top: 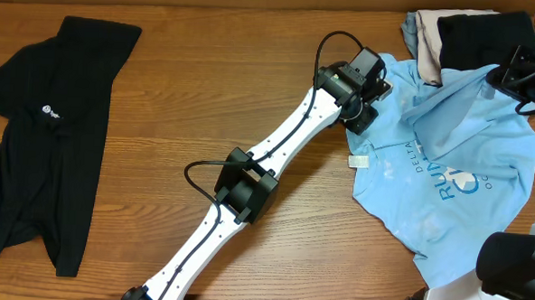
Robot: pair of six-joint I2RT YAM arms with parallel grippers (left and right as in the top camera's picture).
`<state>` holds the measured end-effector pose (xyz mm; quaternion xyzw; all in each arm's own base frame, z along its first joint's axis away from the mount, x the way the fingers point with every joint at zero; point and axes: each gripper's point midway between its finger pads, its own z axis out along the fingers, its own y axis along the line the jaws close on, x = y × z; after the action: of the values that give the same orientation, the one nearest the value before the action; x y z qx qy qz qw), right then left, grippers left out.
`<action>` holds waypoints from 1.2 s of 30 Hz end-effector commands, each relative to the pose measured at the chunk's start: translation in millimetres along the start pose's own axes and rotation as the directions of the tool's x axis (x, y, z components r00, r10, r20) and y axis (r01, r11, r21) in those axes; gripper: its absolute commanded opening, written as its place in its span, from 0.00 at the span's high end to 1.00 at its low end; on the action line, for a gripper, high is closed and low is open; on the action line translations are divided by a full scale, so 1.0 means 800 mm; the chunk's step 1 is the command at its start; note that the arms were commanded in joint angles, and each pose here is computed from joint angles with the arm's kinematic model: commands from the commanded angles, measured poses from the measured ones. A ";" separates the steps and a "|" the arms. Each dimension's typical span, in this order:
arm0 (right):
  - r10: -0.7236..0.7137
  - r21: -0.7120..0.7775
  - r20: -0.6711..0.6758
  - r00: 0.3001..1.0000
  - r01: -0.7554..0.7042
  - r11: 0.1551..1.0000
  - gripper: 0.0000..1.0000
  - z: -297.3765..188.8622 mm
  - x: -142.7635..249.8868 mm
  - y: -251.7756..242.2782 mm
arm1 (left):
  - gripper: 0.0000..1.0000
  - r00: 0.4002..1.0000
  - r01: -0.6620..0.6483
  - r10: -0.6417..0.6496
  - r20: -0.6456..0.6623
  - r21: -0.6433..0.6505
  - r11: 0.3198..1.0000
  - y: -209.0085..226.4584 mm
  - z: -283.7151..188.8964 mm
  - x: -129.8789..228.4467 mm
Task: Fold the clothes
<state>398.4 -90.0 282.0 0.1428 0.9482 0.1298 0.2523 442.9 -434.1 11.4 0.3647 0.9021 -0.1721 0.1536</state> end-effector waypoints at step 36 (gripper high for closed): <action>0.105 -0.017 -0.207 0.973 -0.111 0.994 0.96 -0.001 0.066 0.009 | 0.96 0.816 0.511 -0.578 0.017 -0.488 0.708 0.280 -0.357 0.140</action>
<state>358.2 -71.7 265.4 0.1708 0.9596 0.1595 0.1565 489.4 -79.2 132.6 0.0338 0.9917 0.0953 0.0789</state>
